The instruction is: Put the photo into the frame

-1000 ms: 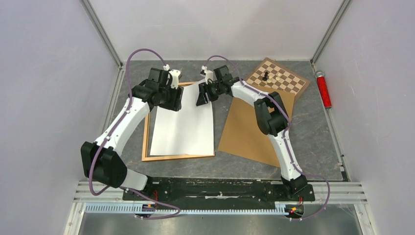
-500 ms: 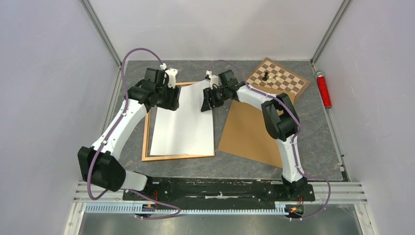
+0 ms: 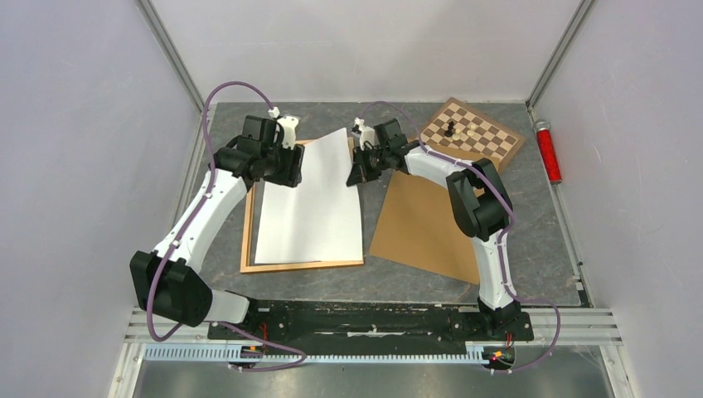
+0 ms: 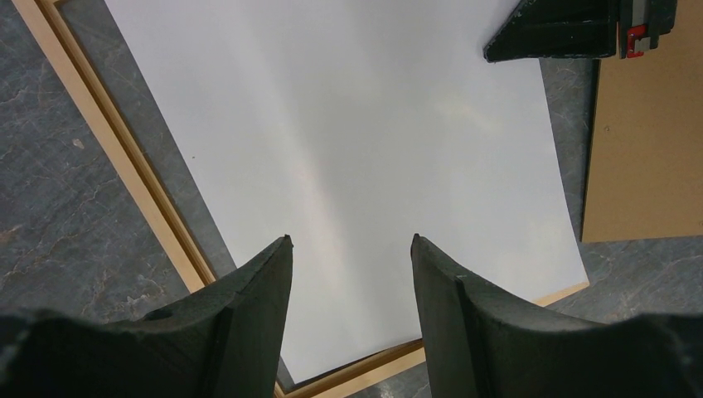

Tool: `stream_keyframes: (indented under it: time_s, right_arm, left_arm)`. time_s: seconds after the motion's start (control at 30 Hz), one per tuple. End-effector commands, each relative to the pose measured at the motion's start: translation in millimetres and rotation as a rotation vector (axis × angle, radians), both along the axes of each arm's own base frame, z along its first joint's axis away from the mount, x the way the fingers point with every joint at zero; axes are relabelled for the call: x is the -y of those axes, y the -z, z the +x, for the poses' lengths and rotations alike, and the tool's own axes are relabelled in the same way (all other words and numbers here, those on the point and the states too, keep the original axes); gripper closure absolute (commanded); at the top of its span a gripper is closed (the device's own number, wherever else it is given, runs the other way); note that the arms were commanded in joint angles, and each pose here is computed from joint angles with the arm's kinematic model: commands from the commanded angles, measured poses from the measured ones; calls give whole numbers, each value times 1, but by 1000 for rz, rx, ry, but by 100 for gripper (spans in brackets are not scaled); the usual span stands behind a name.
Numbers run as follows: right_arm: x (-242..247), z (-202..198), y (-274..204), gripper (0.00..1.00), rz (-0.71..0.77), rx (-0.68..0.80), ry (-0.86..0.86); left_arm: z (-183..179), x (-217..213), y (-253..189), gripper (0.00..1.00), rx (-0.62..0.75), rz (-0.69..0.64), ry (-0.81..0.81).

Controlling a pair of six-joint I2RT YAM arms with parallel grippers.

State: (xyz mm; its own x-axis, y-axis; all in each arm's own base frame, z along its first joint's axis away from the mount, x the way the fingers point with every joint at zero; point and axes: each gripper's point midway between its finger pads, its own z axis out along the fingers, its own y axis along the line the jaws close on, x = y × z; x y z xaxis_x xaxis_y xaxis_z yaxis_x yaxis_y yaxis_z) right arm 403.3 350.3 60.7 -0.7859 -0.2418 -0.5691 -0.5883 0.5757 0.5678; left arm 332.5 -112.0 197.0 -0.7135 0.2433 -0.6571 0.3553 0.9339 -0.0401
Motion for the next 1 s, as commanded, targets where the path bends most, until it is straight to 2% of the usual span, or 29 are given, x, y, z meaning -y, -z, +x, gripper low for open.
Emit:
stream_keyframes:
  time_s: [0.0, 0.03, 0.5, 0.97]
  right_arm:
    - [-12, 15, -29, 98, 78, 68, 21]
    - [-14, 17, -29, 100, 83, 68, 22]
    - [-33, 15, -20, 100, 115, 37, 26]
    - [-40, 24, -13, 100, 78, 49, 17]
  left_arm:
    - [5, -3, -14, 39, 64, 0, 1]
    - [5, -3, -14, 39, 63, 0, 0]
    - [5, -6, -15, 39, 67, 6, -4]
    - [4, -6, -15, 39, 69, 7, -3]
